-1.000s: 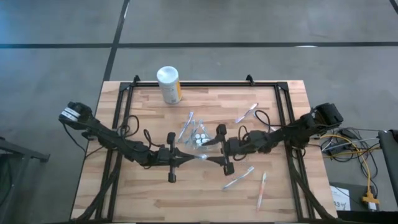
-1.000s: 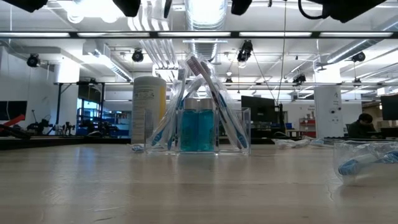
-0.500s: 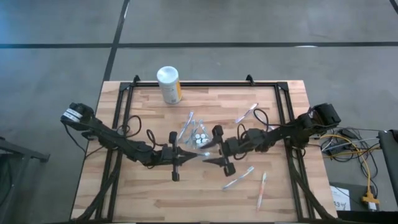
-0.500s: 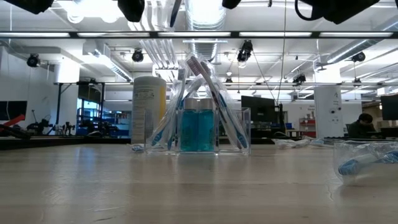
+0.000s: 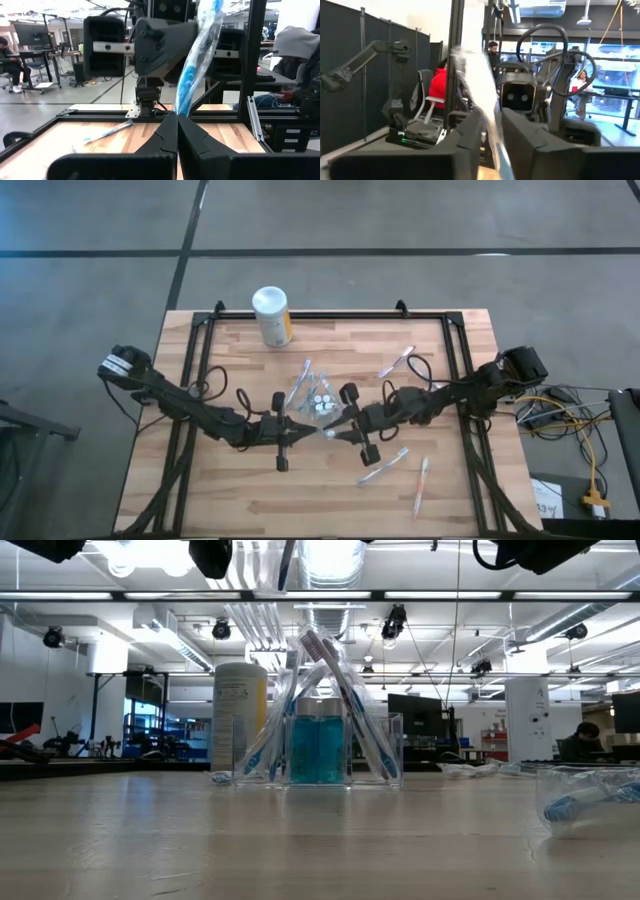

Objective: Pick & Place toothbrushing station
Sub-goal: Put the blue toothbrush into the transparent organizer

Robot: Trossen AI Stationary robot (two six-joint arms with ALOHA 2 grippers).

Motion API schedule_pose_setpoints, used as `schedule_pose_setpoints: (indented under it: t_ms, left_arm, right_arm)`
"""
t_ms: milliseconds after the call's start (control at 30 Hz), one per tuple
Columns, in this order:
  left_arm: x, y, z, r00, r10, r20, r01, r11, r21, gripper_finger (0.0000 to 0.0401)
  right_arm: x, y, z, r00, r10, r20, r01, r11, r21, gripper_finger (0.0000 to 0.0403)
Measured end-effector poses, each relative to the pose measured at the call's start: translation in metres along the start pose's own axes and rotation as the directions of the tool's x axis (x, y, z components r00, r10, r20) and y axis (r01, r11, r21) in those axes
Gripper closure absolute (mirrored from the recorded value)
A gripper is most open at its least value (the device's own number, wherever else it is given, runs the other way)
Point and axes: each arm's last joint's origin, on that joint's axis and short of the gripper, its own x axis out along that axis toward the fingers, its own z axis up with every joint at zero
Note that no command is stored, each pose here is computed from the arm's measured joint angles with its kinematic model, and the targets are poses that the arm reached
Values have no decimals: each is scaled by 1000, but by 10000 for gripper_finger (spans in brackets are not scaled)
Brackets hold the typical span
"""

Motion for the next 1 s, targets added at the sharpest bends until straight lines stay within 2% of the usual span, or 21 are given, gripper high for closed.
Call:
schedule_pose_setpoints:
  t_ms: [67, 133, 433, 733, 1000]
  left_arm:
    - [0, 0, -1, 1000, -2, -9, 1, 1000, -7, 401]
    - [0, 0, -1, 1000, -7, -14, 7, 1000, -9, 401]
    - [-1, -1, -2, 1000, -10, -21, 10, 1000, -21, 378]
    - [-13, -5, 1, 993, -41, -107, 44, 999, 26, 331]
    - [-29, -4, 5, 973, -63, -220, 62, 998, -13, 301]
  right_arm:
    - [0, 0, 1, 1000, 12, 2, -12, 1000, -8, 370]
    - [1, 0, 0, 1000, 15, -2, -15, 1000, -14, 384]
    - [0, 1, -1, 1000, 18, -23, -18, 1000, -16, 388]
    - [-6, 2, 2, 992, 26, -121, -28, 1000, -10, 390]
    - [-20, 6, 9, 958, -100, -268, 92, 995, -42, 390]
